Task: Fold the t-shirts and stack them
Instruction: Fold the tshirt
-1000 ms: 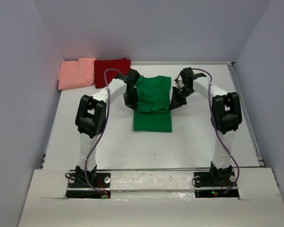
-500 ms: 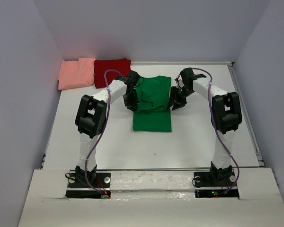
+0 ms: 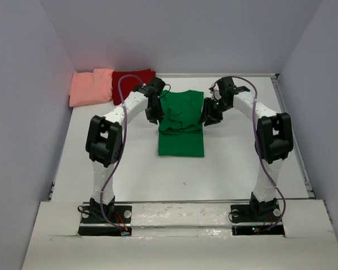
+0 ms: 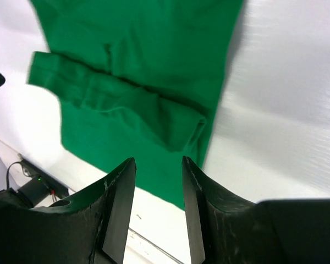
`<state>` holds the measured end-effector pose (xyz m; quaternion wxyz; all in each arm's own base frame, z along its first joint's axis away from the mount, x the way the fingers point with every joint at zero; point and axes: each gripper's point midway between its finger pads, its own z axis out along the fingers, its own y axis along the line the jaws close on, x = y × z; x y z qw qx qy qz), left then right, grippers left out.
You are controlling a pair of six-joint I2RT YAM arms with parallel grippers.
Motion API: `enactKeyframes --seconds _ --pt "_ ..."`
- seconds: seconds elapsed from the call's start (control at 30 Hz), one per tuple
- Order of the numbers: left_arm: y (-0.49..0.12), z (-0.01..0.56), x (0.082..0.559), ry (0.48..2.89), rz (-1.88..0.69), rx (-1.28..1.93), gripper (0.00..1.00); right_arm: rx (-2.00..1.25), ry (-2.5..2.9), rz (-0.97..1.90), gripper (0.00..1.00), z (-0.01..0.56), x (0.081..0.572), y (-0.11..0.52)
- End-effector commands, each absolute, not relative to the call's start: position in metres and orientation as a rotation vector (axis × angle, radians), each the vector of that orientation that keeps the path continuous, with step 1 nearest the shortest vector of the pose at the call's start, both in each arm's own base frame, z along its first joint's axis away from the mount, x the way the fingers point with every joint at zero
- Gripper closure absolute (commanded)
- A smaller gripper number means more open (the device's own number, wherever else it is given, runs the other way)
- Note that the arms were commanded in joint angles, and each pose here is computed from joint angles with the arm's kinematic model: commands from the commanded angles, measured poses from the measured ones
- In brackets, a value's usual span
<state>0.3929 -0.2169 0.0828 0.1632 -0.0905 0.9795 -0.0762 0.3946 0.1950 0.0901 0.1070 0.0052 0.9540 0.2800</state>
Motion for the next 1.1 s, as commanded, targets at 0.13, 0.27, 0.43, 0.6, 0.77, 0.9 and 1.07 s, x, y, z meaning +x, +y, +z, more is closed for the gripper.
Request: enactKeyframes --seconds 0.13,0.27,0.43,0.6,0.77,0.9,1.07 --pt "-0.217 0.187 0.406 2.562 -0.311 -0.267 0.73 -0.052 2.663 0.969 0.56 0.137 0.385 0.205" --pt "-0.221 0.191 0.393 2.547 -0.395 -0.262 0.85 -0.048 2.669 1.053 0.62 0.141 0.368 0.210" --pt "-0.238 0.161 0.352 2.598 -0.639 -0.276 1.00 -0.005 2.675 1.133 1.00 0.135 0.350 0.213" --pt "-0.255 0.152 0.312 2.527 -0.925 -0.338 1.00 0.021 2.623 1.262 1.00 0.139 0.341 0.222" --pt "-0.264 0.146 0.283 2.482 -1.080 -0.359 1.00 0.049 2.621 1.297 1.00 0.132 0.335 0.224" --pt "-0.276 0.129 0.261 2.479 -1.202 -0.370 1.00 0.024 2.632 1.293 1.00 0.125 0.331 0.234" --pt "-0.282 0.112 0.251 2.444 -1.304 -0.409 1.00 0.021 2.629 1.298 1.00 0.116 0.330 0.241"
